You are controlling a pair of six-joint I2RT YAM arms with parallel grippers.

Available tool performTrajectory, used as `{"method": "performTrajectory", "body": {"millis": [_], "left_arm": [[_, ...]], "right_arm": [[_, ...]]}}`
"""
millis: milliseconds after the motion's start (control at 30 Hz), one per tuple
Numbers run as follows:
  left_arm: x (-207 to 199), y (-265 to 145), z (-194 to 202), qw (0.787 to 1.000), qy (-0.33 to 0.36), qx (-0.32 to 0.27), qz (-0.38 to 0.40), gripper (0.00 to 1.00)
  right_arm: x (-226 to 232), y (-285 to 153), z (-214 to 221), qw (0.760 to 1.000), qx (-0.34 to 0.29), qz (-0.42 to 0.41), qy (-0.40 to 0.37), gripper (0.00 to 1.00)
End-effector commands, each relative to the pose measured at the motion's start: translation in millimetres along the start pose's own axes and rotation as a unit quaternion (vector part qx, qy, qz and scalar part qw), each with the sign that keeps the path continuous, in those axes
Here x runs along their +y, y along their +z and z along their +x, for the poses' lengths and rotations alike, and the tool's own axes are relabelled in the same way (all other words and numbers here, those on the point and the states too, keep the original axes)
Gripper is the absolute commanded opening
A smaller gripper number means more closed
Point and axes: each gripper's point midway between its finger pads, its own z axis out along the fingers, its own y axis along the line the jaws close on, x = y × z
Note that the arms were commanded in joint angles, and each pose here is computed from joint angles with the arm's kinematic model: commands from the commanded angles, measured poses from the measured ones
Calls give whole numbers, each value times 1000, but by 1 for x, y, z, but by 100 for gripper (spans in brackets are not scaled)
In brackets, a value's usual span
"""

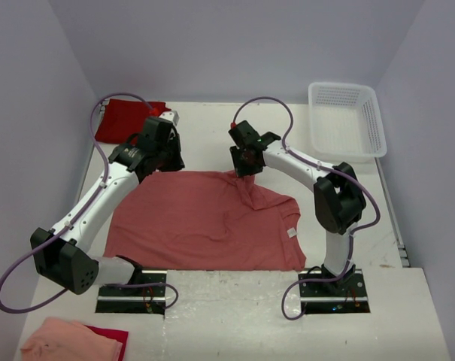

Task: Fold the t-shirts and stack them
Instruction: Grap the side of the flattened tshirt furthest away from the robot with both arms

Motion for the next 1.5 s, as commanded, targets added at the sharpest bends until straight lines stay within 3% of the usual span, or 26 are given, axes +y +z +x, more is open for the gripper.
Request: {"method": "performTrajectory", "body": {"millis": [0, 267, 367, 400, 567, 633, 667, 767, 900, 1000, 1233, 1467], "left_arm": [[2, 2, -4, 1000, 4, -8, 2, 5], [4, 3, -4, 1000, 2, -7, 1, 5], [4, 4, -3, 1000, 2, -7, 0, 5], [5, 5, -1, 1000, 2, -4, -1, 5], [38, 17, 2, 997, -9, -10, -78, 7], [65, 22, 2, 992, -49, -1, -114, 29], [75, 24, 0, 991, -68, -4, -118, 48], [116, 33, -6, 981, -144, -16, -126, 66], [178, 41, -31, 966, -184, -31, -181, 65], [216, 61, -38, 954, -185, 3, -236, 62], [254, 125, -36, 948, -175, 70, -257, 59], [295, 135, -28, 933, -191, 87, -293, 59]], "right_arm": [[5, -5, 2, 1000, -5, -16, 5, 41], [4, -4, 5, 1000, -5, -14, 7, 30], [4, -2, 5, 1000, -2, -13, 4, 15], [4, -1, 5, 1000, -2, -15, 3, 0], [3, -5, 3, 1000, -14, -13, 7, 0], [7, -9, 1, 1000, -18, -17, 5, 0], [8, -10, 2, 1000, -19, -15, 2, 0], [14, -14, 4, 1000, -20, -23, 2, 0], [25, -18, 10, 999, -20, -46, 0, 0], [32, -16, 14, 998, -17, -65, -7, 0], [37, -12, 18, 996, -9, -83, -21, 0], [40, -14, 19, 995, -11, -93, -20, 0]]}}
